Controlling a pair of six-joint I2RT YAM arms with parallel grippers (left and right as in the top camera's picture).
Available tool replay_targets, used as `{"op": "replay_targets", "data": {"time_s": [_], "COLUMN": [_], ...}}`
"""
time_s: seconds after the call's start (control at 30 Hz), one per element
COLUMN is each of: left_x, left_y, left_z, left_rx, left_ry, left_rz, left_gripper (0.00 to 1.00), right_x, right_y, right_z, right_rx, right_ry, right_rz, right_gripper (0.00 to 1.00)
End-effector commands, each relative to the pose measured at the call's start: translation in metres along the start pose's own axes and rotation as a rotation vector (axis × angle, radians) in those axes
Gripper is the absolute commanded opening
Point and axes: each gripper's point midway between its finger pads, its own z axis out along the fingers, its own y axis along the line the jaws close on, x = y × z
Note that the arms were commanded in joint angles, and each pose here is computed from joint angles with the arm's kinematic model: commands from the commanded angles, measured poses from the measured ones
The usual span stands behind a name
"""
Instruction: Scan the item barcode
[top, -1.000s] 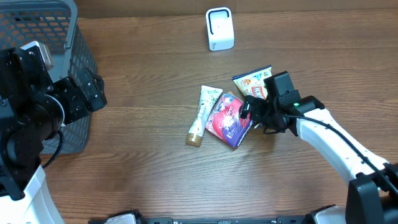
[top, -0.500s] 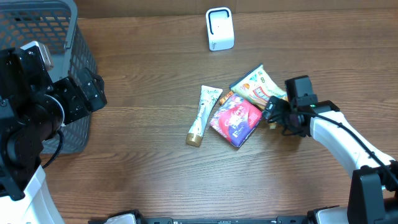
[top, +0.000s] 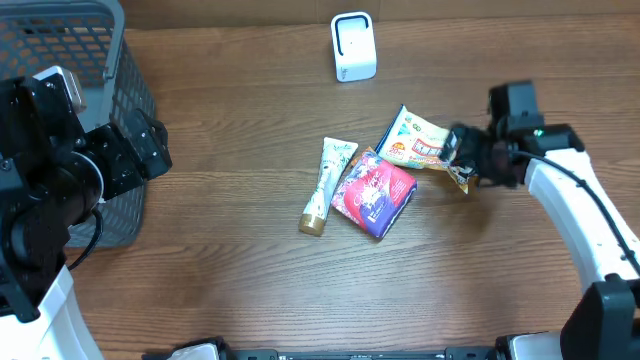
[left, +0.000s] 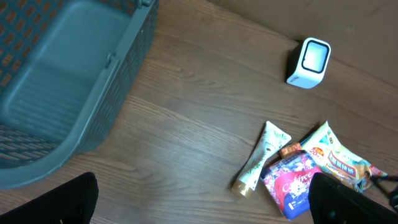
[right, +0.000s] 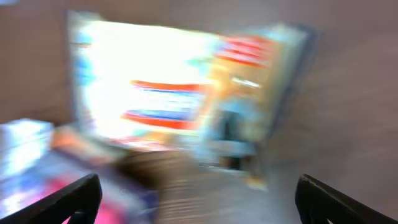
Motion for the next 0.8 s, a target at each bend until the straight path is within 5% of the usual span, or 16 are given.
{"op": "replay_targets", "data": {"time_s": [0.0, 0.3, 0.33, 0.77], "left_x": [-0.001, -0.001, -0.001, -0.001], "left_y": [0.003, 0.003, 0.003, 0.003], "left_z": [0.000, 0.000, 0.000, 0.000], "left_rx": [-0.012, -0.012, -0.011, -0.012], "left_ry": [-0.006, -0.006, -0.006, -0.006], "left_rz": [-0.018, -0.018, -0.018, -0.018], "left_gripper": [1.00, 1.00, 1.00, 1.00], "right_x": [0.015, 0.065, 0.074, 0.064], "right_y": [0.067, 0.109, 0.121, 0.097], "right_z": [-0.019, 0.001, 0.005, 0.020], "right_rx": [-0.318, -0.390, -0.388, -0.025], "right_ry": [0.083, 0.139, 0.128, -0.087], "right_rz": [-0.158, -0.286, -0.289, -0.111], "right_gripper": [1.00, 1.00, 0.94, 0.92]}}
